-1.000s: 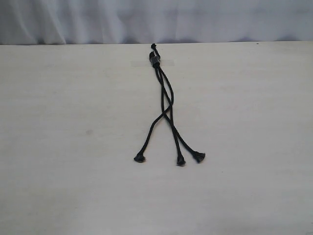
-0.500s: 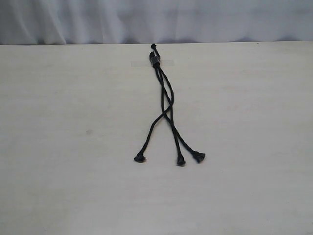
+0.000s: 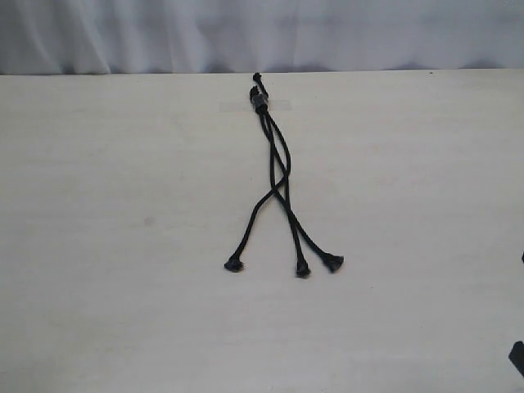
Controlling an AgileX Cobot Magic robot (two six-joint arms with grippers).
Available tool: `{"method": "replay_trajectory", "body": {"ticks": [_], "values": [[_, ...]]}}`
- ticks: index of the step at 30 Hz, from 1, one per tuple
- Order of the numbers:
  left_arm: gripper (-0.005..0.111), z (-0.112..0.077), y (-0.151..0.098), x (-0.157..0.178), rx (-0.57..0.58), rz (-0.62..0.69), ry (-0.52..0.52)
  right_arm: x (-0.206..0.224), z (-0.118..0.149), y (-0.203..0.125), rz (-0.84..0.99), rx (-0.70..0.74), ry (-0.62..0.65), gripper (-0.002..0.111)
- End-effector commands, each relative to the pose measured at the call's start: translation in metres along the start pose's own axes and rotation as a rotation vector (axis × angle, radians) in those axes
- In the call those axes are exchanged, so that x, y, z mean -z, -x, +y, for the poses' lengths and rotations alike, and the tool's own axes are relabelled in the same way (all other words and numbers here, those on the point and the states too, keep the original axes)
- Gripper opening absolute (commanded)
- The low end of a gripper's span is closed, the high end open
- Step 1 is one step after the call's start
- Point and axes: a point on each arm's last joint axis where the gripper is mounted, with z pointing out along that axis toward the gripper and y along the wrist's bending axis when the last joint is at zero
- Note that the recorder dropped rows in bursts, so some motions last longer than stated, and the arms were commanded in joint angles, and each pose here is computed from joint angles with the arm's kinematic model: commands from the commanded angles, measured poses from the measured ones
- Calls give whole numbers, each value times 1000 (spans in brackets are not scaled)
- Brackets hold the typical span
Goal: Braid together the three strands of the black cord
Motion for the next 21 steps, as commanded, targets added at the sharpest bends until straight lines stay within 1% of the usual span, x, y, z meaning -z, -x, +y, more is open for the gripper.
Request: {"method": "replay_trajectory", "body": {"ticks": [1, 21], "values": [[0, 1, -6, -2, 2, -36, 0, 3, -1, 5, -80, -1, -11, 4], [0, 1, -5, -2, 5, -52, -1, 4, -1, 5, -83, -1, -11, 4]]}}
